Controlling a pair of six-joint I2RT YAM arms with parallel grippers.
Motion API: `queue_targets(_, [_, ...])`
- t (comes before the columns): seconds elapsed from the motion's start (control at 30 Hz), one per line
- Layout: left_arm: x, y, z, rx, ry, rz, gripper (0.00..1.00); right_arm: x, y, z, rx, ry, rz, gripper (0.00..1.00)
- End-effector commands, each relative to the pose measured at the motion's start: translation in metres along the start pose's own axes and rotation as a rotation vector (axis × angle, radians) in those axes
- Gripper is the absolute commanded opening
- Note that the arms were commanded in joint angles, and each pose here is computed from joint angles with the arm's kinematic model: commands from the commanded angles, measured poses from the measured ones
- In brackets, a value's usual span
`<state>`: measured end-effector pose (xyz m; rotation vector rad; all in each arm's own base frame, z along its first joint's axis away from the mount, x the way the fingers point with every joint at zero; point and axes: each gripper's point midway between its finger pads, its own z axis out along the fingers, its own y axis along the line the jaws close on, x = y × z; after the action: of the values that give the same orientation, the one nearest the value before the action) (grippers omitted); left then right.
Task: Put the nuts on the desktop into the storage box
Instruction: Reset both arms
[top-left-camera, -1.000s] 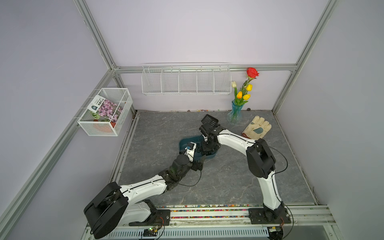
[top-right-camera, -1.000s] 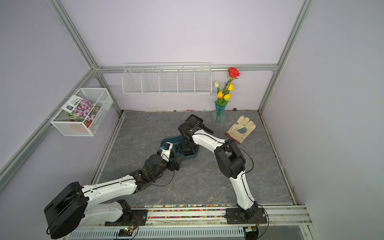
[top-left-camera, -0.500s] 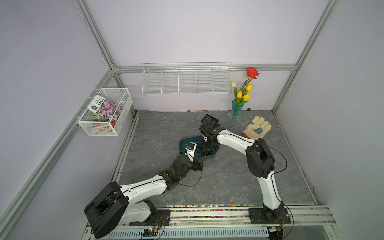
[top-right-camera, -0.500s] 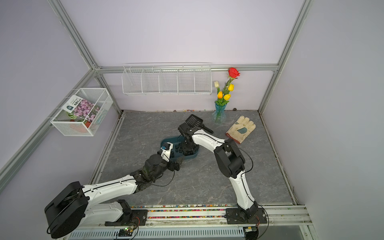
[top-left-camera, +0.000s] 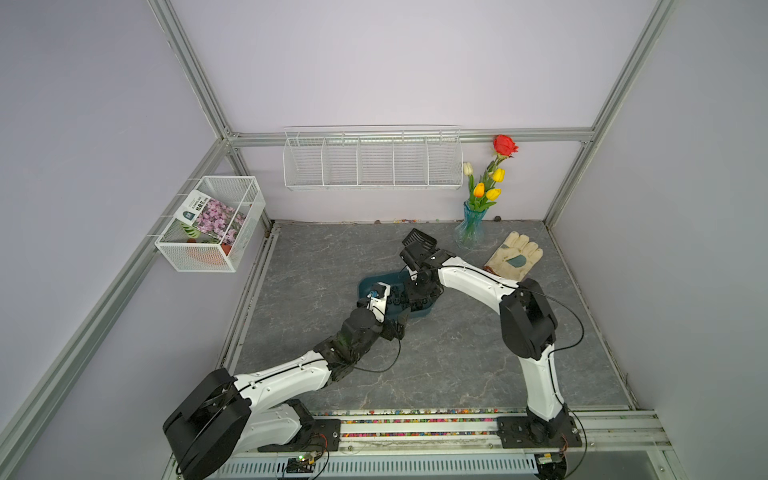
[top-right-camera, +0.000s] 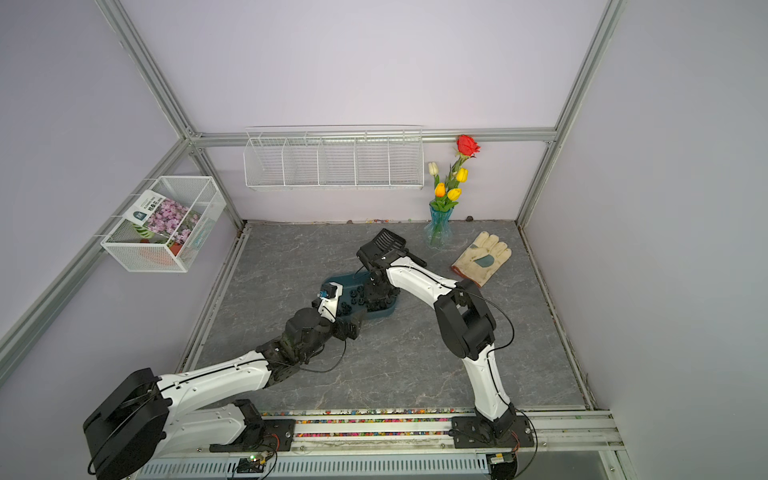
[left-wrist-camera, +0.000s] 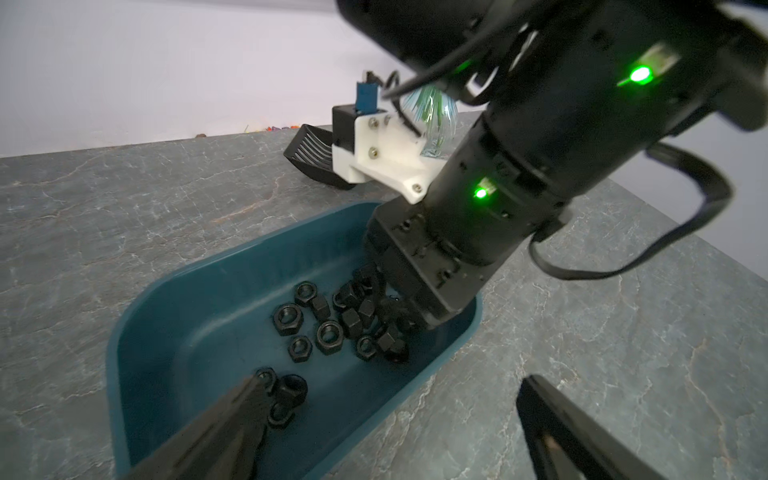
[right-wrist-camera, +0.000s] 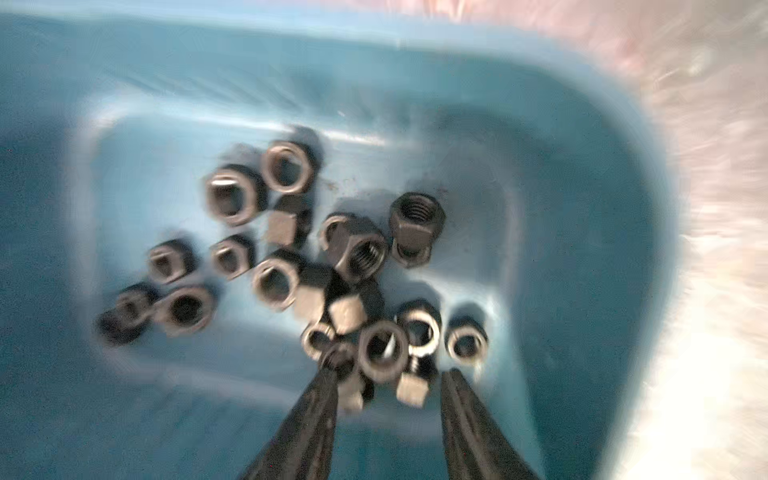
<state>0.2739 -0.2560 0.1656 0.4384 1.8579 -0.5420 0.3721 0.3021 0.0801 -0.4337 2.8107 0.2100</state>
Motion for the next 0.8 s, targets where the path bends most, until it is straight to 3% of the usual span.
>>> queue_targets(0.0, [-0.011,0.012,-0.003,-0.035,-0.022,0.000,0.99,-0.019,0.003,-0.059,-0.009,-0.119,-0.035,0.47])
queue_targets(0.17, [-0.045,0.044,-0.007,-0.139,-0.075,-0.008,0.99,-0.024,-0.014,-0.116,0.049,-0.243,-0.052,0.50])
queue_targets(0.33, [-0.072,0.106,-0.018,-0.278,-0.121,-0.131,1.00,-0.019,-0.070,-0.159,0.118,-0.376,0.046,0.57])
queue_targets(0.5, [-0.077,0.171,-0.041,-0.467,-0.169,-0.183,1.00,0.003,-0.147,-0.172,0.183,-0.573,0.164,0.64])
queue_targets(0.6, [-0.077,0.209,-0.059,-0.599,-0.203,-0.186,1.00,0.019,-0.189,-0.180,0.337,-0.726,0.154,0.67])
queue_targets(0.7, [-0.071,0.246,-0.079,-0.701,-0.268,-0.235,1.00,0.038,-0.223,-0.170,0.476,-0.797,0.096,0.70])
queue_targets(0.77, [-0.067,0.255,-0.087,-0.739,-0.312,-0.187,1.00,0.050,-0.242,-0.158,0.535,-0.814,0.096,0.71])
